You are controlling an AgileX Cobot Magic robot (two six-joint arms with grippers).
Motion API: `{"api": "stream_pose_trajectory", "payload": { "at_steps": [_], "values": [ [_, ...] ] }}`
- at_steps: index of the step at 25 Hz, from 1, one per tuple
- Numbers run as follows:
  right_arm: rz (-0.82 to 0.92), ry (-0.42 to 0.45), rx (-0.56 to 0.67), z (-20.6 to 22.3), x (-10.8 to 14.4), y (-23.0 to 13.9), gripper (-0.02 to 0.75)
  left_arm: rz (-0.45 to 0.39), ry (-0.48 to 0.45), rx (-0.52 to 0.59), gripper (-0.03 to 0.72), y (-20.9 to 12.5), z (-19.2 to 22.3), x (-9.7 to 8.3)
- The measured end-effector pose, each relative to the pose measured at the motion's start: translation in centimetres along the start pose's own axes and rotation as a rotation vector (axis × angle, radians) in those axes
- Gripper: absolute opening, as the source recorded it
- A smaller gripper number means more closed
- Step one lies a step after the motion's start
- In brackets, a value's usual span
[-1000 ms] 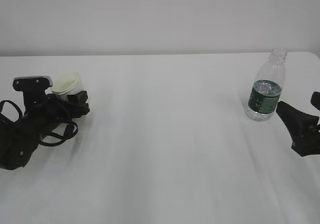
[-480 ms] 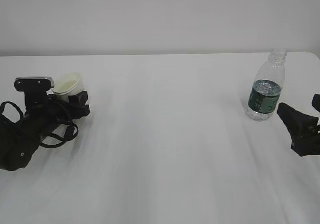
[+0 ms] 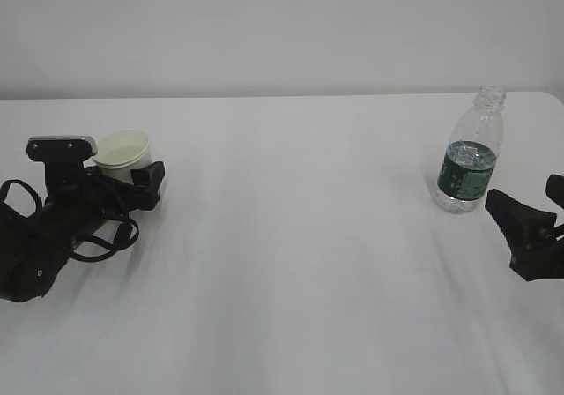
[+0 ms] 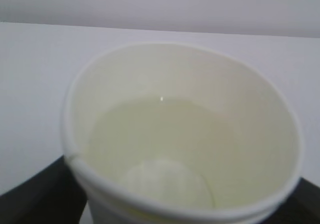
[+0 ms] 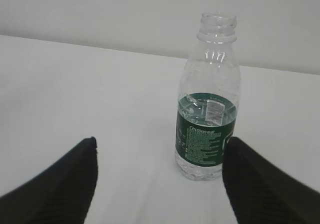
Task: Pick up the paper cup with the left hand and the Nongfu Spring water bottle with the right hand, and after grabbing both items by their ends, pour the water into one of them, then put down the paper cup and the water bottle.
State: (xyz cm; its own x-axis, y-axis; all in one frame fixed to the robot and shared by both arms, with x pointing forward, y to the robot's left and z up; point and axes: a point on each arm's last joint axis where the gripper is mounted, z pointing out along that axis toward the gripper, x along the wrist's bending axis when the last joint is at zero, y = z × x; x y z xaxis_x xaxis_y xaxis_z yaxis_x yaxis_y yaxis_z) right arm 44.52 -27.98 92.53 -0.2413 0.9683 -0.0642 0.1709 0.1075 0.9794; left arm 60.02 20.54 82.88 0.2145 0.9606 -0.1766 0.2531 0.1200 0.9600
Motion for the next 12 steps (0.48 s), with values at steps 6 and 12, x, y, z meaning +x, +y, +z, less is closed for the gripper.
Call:
{"api": "stream_pose_trajectory", "payload": {
  "at_steps": [6,12],
  "values": [
    [0.0,0.0,0.0,0.0,0.0,0.0,0.591,-0.003,0.007,-0.001,0.675,0.01,0.0,0.06],
    [0.0,0.0,0.0,0.0,0.0,0.0,0.591,-0.004,0.009,0.002,0.658,-0.06,-0.08,0.09]
  ]
}}
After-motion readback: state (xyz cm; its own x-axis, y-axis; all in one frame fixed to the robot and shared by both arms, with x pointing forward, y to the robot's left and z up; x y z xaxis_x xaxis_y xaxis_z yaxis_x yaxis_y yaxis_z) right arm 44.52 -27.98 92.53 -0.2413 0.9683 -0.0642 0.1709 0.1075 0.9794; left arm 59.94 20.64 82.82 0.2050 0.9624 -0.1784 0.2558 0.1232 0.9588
